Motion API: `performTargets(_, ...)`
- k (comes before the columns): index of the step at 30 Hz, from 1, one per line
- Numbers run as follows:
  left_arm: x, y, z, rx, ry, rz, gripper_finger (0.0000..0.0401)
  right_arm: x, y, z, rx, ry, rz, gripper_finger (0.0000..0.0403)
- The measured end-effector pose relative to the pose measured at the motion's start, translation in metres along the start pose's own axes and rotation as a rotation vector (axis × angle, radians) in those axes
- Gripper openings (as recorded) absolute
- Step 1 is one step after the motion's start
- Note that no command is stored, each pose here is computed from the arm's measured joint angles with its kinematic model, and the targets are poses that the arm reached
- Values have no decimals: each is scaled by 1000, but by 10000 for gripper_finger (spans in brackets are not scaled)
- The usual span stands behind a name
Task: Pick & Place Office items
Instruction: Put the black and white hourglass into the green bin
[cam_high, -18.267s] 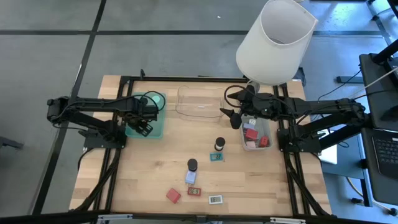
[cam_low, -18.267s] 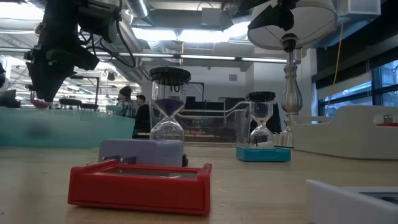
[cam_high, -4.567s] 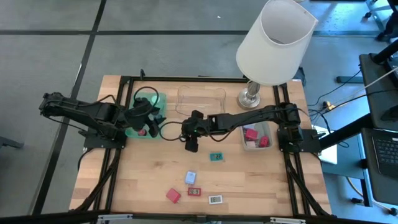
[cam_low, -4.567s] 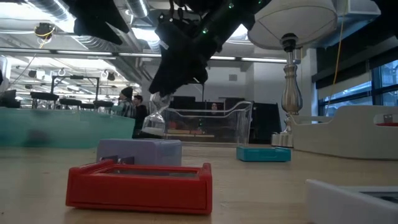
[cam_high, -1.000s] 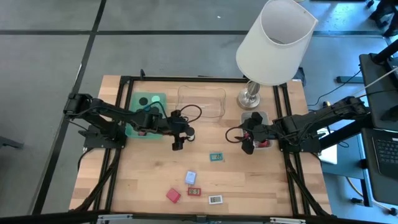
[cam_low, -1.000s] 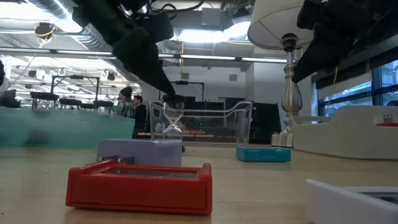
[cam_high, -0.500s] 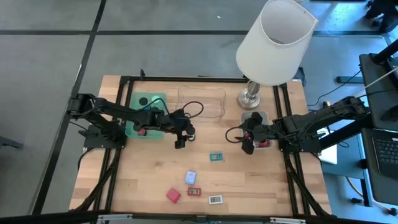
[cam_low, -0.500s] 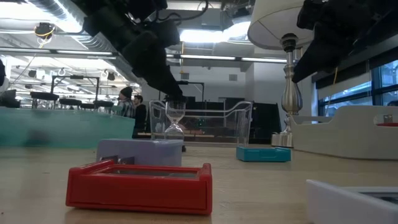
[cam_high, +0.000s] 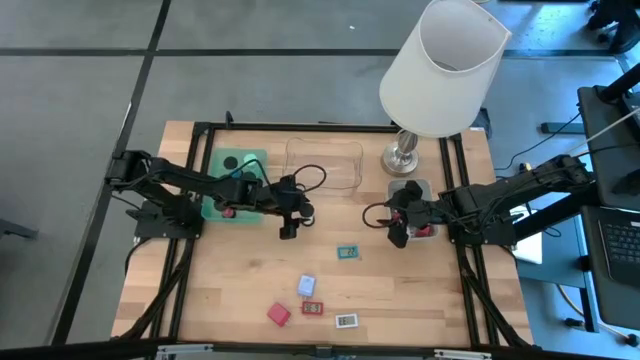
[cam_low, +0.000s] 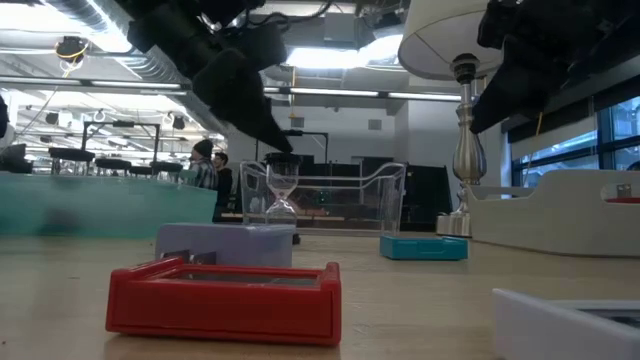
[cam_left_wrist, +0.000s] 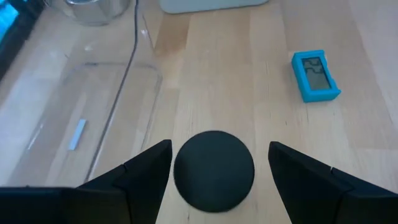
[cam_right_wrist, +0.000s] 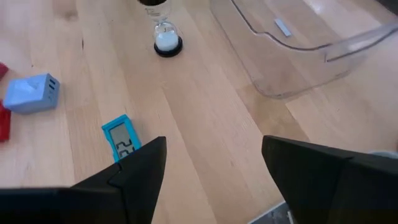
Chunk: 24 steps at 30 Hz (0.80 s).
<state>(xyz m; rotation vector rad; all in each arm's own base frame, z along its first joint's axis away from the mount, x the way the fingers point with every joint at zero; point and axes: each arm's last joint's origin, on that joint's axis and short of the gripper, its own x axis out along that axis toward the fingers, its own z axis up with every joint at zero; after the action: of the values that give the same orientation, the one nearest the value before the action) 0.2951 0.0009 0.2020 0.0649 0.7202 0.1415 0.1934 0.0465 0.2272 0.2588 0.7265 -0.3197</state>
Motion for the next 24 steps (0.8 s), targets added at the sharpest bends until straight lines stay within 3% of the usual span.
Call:
performTargets(3,-5,1,2,1,-13,16,265,0,0,0,85,1,-1,268)
performTargets(7,-8,2,4,-1,-23,38,265,0,-3,0,96,-27,-61,268)
performTargets(12,-8,2,4,-18,-26,38,265,0,-5,0,59,-46,-121,268)
performTargets(15,-8,3,4,-20,-31,50,265,0,-5,-1,7,-26,-100,268)
performTargets(21,-9,3,9,-31,-82,64,265,0,-5,0,60,-33,-98,268)
performTargets(24,-9,3,12,-56,-109,61,265,-1,-6,-2,-23,0,-78,268)
